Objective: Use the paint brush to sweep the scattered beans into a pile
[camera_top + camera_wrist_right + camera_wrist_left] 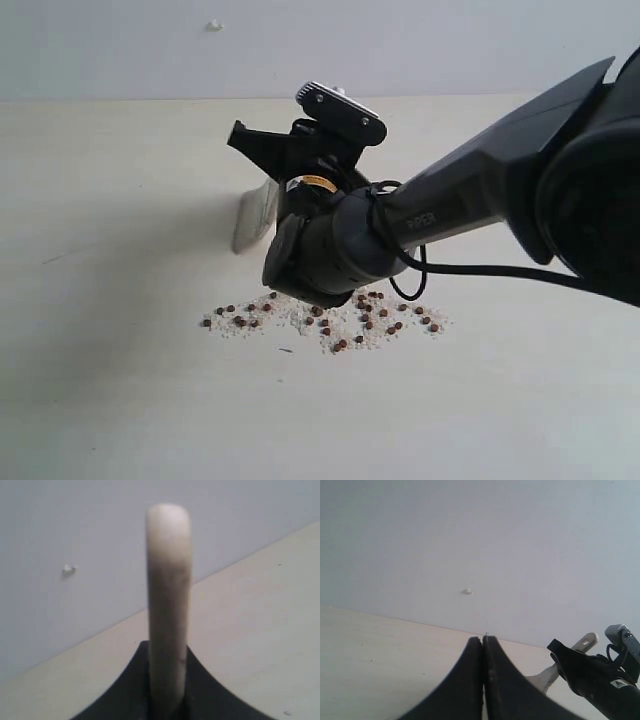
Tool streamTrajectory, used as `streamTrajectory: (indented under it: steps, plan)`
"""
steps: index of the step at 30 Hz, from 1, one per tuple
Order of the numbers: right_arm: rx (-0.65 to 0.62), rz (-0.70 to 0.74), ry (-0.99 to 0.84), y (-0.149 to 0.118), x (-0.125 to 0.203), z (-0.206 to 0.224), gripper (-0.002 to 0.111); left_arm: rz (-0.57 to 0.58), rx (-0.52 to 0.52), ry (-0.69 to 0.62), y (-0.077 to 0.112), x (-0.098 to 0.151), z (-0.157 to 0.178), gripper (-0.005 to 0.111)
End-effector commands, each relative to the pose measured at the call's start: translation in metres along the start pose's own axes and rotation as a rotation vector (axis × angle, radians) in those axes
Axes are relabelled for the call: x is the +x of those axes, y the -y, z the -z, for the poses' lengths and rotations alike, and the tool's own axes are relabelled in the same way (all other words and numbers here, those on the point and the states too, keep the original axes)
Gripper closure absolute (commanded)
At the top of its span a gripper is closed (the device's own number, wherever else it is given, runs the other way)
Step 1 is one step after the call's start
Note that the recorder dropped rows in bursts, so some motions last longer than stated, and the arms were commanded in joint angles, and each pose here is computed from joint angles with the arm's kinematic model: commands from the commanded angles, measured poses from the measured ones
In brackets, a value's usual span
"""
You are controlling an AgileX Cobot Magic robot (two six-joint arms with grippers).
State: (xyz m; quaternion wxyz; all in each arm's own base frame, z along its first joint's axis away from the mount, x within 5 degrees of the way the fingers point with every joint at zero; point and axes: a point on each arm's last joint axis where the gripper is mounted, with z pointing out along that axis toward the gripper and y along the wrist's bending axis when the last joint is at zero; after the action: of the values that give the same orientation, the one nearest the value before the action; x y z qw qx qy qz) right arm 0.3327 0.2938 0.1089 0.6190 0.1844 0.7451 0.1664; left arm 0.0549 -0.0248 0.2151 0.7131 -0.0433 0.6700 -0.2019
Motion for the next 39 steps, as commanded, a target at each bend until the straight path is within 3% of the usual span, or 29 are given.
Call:
streamTrajectory:
  steps: [1,10,21,27,39]
  plan:
    - [0.035,0.051,0.013,0.0,-0.007,-0.001,0.108,0.001,0.006,0.001,0.0,0.001,0.001,0.107]
    - [0.151,0.209,-0.001,0.004,-0.019,0.003,0.108,0.001,0.006,0.001,0.0,0.001,0.001,0.107]
    - [0.233,0.188,-0.024,0.012,-0.019,0.005,0.108,0.001,0.006,0.001,0.0,0.001,0.001,0.107]
    - [0.221,0.155,0.007,0.006,-0.03,0.007,0.108,0.001,0.006,0.001,0.0,0.001,0.001,0.107]
    - [0.073,0.061,0.083,-0.021,-0.069,0.015,0.108,0.001,0.006,0.001,0.0,0.001,0.001,0.107]
